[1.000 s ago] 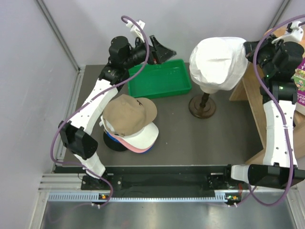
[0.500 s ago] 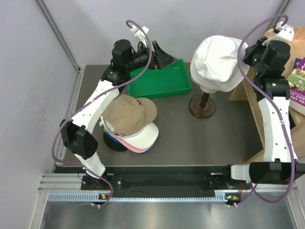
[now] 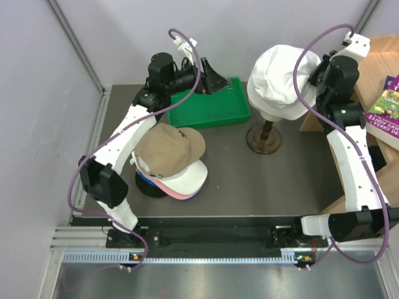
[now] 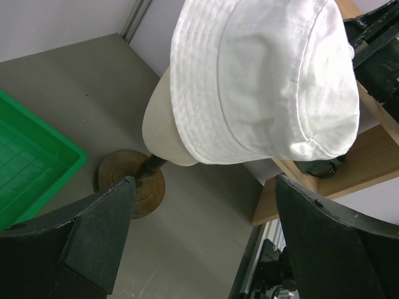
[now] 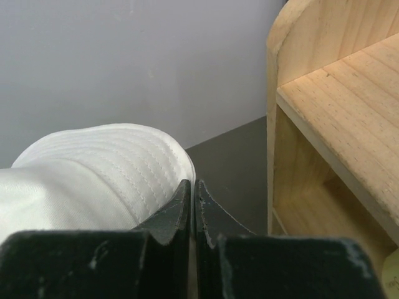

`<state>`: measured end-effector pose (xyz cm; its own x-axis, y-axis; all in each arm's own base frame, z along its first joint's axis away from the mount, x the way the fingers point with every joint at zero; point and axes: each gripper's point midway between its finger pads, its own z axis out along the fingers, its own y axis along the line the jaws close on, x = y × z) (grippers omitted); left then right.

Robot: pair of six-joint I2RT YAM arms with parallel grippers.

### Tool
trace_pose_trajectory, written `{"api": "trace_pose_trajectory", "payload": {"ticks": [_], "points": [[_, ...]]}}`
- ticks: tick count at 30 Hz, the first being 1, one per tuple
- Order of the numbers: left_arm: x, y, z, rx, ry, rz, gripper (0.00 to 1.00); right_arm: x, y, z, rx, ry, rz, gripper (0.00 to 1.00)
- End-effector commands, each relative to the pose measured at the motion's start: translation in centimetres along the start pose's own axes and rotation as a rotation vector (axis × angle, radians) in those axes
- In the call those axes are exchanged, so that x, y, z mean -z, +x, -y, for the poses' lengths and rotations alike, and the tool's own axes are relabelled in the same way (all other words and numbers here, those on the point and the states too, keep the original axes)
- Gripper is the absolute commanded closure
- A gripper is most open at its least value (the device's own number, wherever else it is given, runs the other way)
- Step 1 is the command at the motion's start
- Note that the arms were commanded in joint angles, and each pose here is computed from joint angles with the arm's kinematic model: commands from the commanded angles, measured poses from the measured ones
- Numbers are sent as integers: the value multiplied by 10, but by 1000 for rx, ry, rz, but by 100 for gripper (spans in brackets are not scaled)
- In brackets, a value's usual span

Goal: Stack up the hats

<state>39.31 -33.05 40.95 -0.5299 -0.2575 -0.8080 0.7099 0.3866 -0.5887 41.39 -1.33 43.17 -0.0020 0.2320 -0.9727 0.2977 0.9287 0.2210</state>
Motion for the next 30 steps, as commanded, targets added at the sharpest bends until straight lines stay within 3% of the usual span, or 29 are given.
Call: {"api": "trace_pose_trajectory", "payload": {"ticks": [1,8,13,23,30], "points": [[8,-11,0,-41,-8,24,4,2,69,-6,47,5,-179,100],[16,-17,-4,-44,-25,35,4,17,81,-25,11,-23,-199,100],[20,-18,-10,-37,-42,38,4,18,92,-1,14,103,-206,100],[21,-20,-15,-34,-45,49,4,20,115,2,-12,104,-235,100],[0,-42,2,52,116,152,5,20,126,6,-2,118,-258,100]]}}
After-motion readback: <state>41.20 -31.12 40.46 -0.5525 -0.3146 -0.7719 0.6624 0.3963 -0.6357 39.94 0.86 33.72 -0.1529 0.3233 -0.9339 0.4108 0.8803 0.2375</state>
